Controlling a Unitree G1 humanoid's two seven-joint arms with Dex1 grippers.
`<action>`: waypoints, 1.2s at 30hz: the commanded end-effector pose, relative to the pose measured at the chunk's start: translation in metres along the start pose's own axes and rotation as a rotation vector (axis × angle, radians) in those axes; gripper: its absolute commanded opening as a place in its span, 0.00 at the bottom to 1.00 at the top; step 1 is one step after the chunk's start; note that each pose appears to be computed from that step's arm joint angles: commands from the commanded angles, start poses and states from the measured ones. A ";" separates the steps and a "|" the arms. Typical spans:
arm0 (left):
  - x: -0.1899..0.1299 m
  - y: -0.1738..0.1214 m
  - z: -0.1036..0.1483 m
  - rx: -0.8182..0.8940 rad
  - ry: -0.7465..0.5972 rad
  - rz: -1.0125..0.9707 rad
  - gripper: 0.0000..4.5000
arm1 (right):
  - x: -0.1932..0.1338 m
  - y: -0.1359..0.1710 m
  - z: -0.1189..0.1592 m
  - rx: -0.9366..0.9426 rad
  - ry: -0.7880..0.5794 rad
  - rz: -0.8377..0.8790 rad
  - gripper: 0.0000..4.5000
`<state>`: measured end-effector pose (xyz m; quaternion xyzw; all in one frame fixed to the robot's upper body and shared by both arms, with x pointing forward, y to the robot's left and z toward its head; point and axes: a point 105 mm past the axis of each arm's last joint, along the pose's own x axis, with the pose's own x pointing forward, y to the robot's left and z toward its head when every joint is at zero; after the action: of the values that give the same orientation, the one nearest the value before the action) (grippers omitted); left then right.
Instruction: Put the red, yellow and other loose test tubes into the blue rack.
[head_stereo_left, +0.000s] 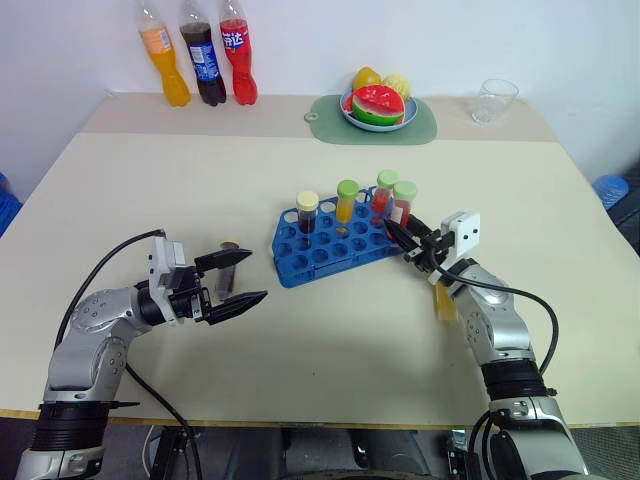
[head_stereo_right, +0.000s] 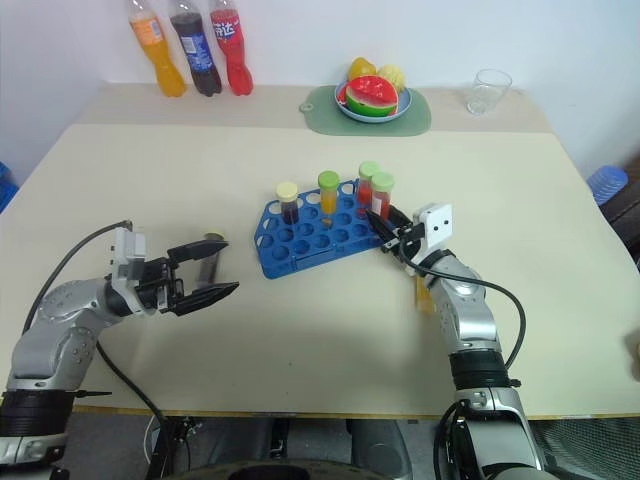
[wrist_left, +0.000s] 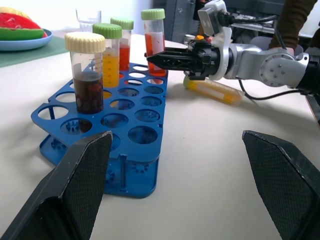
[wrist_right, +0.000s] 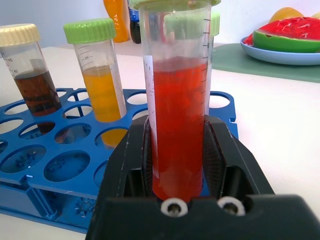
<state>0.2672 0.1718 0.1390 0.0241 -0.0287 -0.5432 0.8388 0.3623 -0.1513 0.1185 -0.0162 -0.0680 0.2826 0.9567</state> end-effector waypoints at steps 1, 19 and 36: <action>0.001 -0.004 0.008 0.047 -0.010 -0.015 0.96 | -0.006 -0.005 -0.003 -0.024 0.021 -0.013 0.24; 0.006 -0.005 0.006 0.041 -0.016 -0.028 0.96 | -0.028 -0.004 0.045 -0.233 0.063 0.103 0.96; 0.016 -0.006 0.002 0.050 -0.016 -0.083 0.96 | -0.098 -0.023 0.029 0.161 0.800 -0.121 0.96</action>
<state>0.2688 0.1577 0.1358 0.0276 -0.0360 -0.5668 0.8226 0.2873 -0.2204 0.1315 -0.0673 0.3271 0.2152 0.9177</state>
